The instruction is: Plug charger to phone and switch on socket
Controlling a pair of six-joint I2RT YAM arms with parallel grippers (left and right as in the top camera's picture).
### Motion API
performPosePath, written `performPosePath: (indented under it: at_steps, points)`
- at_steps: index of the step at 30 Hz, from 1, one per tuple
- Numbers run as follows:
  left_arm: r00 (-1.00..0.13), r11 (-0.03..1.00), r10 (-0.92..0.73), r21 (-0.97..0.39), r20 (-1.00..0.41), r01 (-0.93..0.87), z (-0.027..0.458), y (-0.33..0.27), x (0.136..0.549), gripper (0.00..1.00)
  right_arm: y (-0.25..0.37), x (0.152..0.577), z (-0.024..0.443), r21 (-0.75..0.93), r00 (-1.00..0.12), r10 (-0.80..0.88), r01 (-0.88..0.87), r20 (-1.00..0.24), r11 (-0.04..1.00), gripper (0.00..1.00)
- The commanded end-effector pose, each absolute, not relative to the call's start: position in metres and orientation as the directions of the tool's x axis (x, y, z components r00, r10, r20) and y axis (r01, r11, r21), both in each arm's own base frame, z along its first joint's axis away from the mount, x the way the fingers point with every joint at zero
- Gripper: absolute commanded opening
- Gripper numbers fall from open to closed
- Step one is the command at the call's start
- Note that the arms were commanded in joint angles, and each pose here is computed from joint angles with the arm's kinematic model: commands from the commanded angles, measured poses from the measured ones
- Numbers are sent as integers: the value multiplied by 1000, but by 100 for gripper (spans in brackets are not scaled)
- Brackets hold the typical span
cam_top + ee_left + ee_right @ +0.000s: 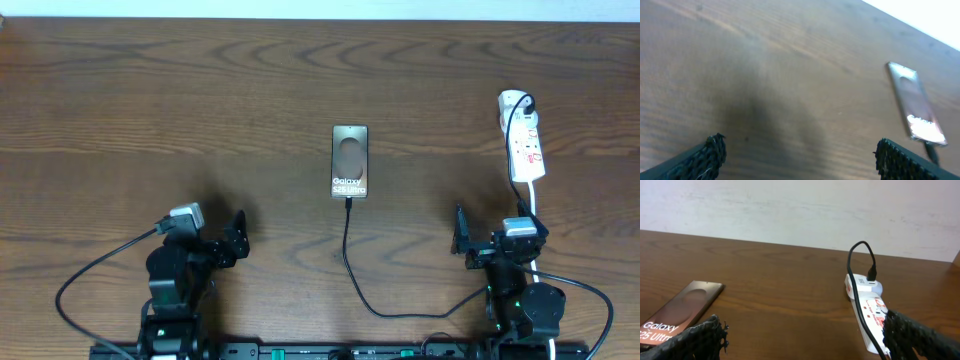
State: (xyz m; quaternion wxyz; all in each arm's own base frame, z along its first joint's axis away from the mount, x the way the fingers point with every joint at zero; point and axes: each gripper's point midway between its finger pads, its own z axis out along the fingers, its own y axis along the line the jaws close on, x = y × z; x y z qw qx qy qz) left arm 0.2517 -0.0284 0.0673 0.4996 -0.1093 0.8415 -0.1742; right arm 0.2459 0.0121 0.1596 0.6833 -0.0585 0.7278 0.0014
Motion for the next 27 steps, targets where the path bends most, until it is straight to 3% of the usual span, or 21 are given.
performPosePath:
  at_steps: [1,5,13,21,27]
  points:
    - [-426,914,-359,-405,-831,20,83,-29,249,97,18,245,159,-83,-56,-90,-110,-994,990,99]
    - [-391,919,-357,-394,-848,15,90,-25,243,97,18,245,159,-83,-56,-90,-111,-994,990,99]
    - [-163,953,-258,-279,-952,120,144,-25,242,97,18,245,159,-83,-56,-90,-110,-994,990,99]
    - [-151,985,-153,-163,-977,54,140,-11,244,97,18,245,159,-83,-56,-90,-110,-994,990,99]
    - [-147,985,-153,-163,-977,53,141,-10,244,97,18,245,159,-83,-56,-90,-110,-994,990,99]
